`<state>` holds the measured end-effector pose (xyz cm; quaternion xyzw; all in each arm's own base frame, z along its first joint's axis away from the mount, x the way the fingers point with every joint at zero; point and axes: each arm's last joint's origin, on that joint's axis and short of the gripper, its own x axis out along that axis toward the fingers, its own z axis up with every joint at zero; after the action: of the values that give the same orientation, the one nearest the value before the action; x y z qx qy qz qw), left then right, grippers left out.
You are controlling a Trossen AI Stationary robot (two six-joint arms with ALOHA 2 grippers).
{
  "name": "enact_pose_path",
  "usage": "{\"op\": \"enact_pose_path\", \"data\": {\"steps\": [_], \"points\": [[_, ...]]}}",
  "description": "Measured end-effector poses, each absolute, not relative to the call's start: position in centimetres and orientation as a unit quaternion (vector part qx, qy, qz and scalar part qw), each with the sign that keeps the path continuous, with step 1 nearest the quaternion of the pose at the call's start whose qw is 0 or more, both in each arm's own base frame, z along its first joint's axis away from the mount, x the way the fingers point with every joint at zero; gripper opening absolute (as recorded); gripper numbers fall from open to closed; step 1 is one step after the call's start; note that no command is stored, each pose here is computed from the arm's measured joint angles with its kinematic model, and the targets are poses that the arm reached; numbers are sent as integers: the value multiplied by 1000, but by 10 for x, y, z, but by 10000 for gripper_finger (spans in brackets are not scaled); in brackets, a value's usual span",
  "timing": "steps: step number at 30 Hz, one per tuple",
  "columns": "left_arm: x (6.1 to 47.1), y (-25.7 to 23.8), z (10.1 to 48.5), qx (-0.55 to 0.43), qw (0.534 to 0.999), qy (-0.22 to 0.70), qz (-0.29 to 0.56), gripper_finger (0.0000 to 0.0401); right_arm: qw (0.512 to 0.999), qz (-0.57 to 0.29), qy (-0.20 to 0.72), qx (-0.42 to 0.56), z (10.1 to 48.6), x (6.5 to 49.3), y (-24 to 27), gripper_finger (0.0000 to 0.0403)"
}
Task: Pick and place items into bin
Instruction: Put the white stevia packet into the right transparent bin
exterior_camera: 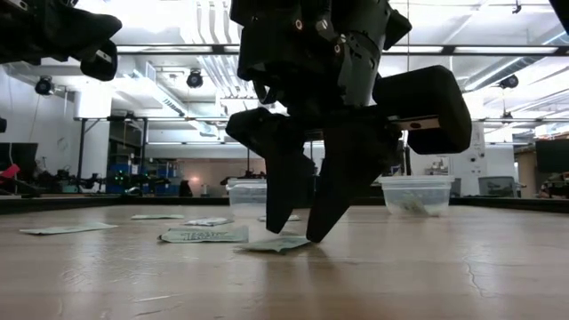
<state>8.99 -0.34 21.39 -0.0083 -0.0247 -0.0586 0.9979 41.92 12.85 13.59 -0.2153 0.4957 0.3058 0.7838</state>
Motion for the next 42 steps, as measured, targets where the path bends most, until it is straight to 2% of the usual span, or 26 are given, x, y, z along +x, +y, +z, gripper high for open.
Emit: {"op": "enact_pose_path", "data": {"steps": [11, 16, 21, 28, 42], "points": [[90, -3, 214, -8, 998, -25, -59, 0, 762, 346, 517, -177, 102, 431, 132, 168], [90, -3, 214, -8, 998, -24, -59, 0, 763, 352, 512, -180, 103, 438, 135, 160], [90, -3, 214, -8, 998, -25, -59, 0, 763, 349, 513, -179, 109, 442, 135, 120], [90, -3, 214, -8, 998, -25, -59, 0, 760, 350, 518, -177, 109, 441, 133, 22], [90, -3, 214, -8, 998, -25, -58, 0, 770, 321, 526, -166, 123, 439, 130, 9]]}}
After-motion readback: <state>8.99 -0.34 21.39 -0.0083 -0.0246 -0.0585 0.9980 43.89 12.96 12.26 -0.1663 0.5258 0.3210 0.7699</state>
